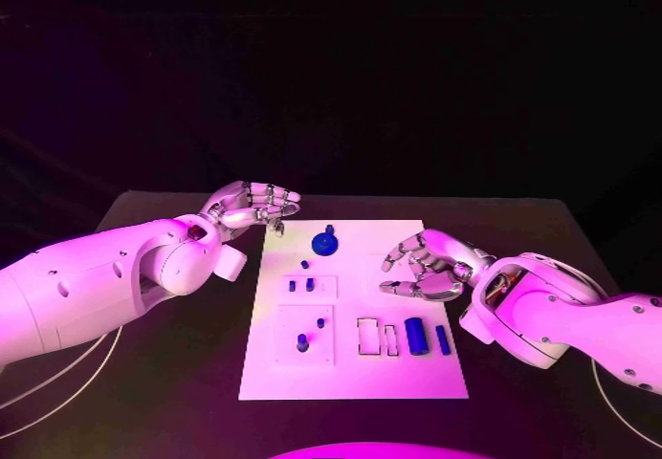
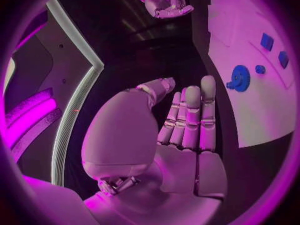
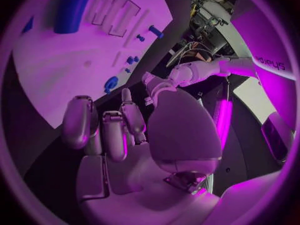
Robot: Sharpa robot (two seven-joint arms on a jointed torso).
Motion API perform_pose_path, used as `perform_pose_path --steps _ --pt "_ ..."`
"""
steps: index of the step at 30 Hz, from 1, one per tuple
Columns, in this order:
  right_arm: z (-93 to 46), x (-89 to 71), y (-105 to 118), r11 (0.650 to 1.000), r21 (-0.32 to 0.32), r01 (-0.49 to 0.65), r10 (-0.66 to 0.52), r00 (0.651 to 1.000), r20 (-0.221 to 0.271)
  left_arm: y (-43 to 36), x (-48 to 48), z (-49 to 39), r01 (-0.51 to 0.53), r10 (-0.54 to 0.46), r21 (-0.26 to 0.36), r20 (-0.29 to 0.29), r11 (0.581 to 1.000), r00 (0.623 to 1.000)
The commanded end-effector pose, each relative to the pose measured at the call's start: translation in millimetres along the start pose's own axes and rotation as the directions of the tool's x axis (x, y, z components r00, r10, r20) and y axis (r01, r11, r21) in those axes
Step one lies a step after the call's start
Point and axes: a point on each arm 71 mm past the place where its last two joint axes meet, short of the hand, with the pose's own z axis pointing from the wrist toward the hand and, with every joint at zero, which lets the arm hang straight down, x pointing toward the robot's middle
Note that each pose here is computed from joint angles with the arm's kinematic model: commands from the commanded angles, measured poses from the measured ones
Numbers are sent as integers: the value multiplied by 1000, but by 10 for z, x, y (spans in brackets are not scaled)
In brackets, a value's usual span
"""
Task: Assemble the parts on the task board
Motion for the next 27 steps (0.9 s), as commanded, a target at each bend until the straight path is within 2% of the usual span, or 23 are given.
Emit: perform_pose_path --steps 1,7,13,20,27 --pt "-108 30 -132 995 101 -14 22 996 -83 -10 27 5 6 -6 17 -10 1000 1000" --pt "-309 -26 -337 978 199 64 -47 995 -88 -1 34 6 7 -7 18 -10 1000 1000" --pt "-421 4 -452 955 278 104 -81 992 -94 -1 47 10 8 -8 19 -12 1000 1000" --pt "-448 91 -521 930 344 132 -99 989 -112 1 49 8 8 -8 16 -13 1000 1000" --pt "-414 216 -542 918 373 133 -94 988 -121 2 47 5 9 -9 15 -12 1000 1000"
